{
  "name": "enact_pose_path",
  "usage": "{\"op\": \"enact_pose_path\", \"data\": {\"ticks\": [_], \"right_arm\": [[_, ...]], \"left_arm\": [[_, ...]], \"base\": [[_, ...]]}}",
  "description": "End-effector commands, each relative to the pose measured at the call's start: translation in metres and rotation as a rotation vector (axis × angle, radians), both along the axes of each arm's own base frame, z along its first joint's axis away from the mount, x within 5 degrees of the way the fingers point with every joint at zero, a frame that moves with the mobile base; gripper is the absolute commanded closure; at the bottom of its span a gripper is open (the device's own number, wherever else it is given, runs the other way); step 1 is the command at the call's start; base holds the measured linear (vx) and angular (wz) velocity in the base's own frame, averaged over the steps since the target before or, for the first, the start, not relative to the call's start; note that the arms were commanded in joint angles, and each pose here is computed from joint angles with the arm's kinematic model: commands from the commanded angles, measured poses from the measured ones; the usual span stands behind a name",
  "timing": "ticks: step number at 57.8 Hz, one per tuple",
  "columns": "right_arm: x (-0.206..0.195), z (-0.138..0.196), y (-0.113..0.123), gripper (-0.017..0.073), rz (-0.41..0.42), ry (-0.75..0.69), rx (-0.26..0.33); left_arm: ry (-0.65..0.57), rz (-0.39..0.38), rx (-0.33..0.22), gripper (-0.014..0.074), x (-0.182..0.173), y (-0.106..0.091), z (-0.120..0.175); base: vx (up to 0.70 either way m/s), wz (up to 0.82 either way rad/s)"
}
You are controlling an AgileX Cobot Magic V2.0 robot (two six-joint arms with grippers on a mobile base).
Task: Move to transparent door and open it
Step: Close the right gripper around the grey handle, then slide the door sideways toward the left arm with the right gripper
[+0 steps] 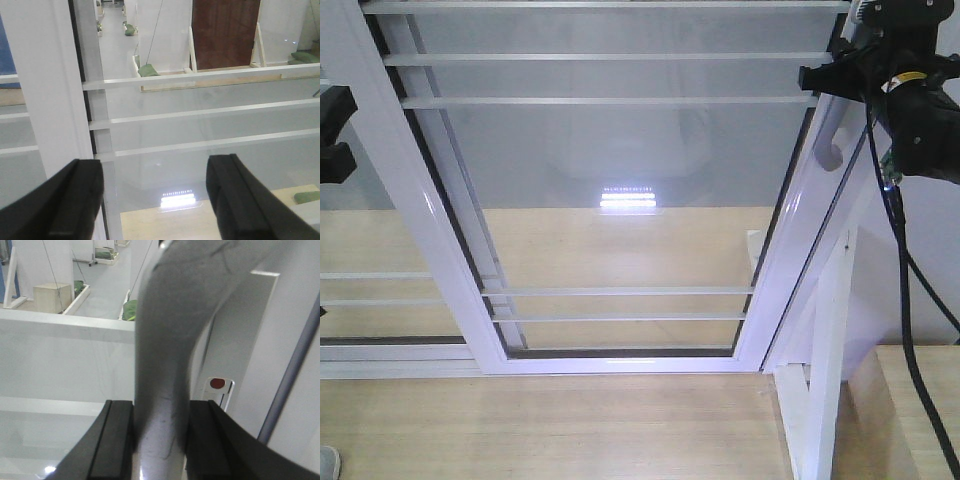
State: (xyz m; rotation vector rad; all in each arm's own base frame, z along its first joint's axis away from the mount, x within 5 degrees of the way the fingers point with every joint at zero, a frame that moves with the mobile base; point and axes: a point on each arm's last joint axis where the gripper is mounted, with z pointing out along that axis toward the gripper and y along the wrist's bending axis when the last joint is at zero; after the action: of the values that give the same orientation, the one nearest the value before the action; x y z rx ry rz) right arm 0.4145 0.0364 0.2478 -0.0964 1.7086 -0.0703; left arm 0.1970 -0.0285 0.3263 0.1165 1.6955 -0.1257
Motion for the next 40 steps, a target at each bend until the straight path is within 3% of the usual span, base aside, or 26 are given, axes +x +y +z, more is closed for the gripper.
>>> {"op": "enact_pose_path", "data": {"ticks": [1,40], "right_arm": [[-0.007,0.033,0.034,0.0368,0.122,-0.132,-0.076],[-0.025,0.035,0.102,0.0368,0.295,-0.157,-0.073]], "left_arm": [[-0.123,-0.013,-0.032,0.0038,-0.001,-0.001,0.022],[-0.089,-0.013,-0.027,0.0038,0.007,-0.003,0.015]], "base": [[0.0,0.0],[0.0,0.0]]}}
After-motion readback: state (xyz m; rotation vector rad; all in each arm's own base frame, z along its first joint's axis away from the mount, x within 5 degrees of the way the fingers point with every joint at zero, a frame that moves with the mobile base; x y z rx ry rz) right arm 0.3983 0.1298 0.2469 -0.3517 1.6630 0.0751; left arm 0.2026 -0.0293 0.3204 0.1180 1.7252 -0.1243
